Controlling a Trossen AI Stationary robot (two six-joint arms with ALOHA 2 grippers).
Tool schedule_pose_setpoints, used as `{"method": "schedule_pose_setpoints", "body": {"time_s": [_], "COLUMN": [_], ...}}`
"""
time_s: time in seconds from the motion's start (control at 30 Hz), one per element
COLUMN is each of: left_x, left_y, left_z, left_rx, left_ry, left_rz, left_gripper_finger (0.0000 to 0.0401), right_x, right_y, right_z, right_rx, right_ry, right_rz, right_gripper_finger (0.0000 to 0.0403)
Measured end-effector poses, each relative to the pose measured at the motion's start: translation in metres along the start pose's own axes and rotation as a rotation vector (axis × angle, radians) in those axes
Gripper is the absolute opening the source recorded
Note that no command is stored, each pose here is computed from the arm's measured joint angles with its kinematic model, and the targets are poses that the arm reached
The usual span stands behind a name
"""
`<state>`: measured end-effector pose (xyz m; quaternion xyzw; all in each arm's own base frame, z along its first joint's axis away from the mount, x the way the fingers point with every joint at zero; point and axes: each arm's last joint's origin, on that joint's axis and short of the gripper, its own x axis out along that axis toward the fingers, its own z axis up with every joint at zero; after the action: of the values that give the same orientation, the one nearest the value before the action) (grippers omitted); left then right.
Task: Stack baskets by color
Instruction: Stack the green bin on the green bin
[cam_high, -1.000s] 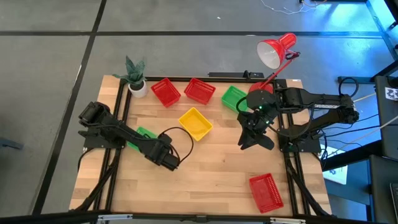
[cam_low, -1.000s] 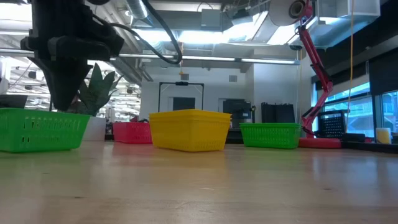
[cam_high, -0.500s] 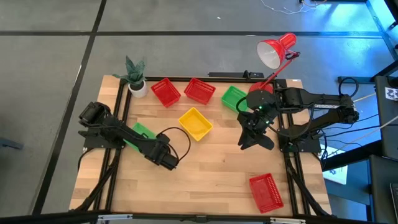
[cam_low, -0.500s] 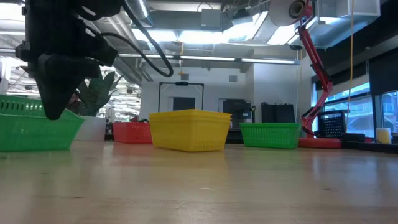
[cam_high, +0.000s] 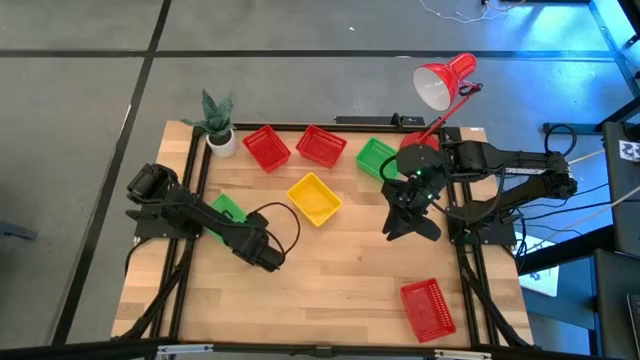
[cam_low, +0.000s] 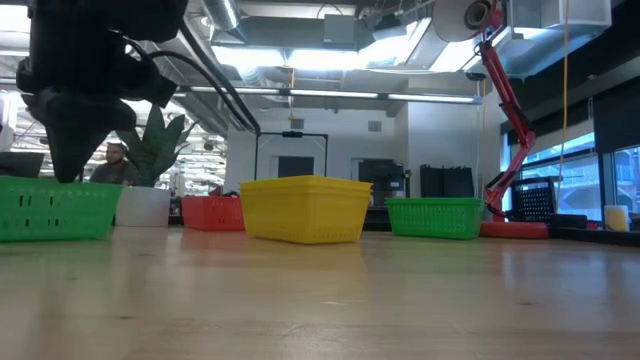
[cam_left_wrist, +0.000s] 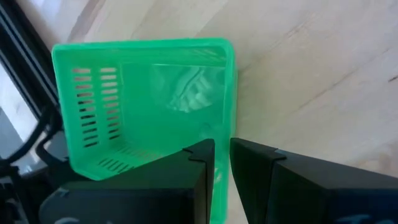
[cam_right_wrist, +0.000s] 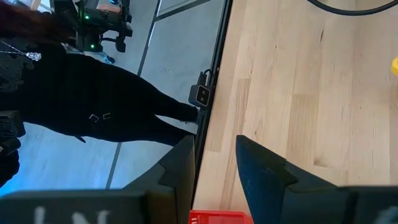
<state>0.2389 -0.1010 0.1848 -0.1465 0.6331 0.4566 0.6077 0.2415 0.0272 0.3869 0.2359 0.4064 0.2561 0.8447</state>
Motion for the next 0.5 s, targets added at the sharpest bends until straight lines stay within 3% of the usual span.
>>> {"method": "schedule_pose_setpoints", "body": {"time_s": [0.5], "left_x": [0.0001], "left_y": [-0.0019], "left_z": [0.0018], "left_rx": [0.023], "left_ry": [-0.054], "left_rz": [-0.011], "left_gripper_finger": [0.0043], "right_x": [0.0], "right_y": [0.0], "right_z": [0.0], "right_rx": [-0.003], "right_ry": [0.0], "right_rz": [0.0], "right_gripper_finger": [0.0117]}}
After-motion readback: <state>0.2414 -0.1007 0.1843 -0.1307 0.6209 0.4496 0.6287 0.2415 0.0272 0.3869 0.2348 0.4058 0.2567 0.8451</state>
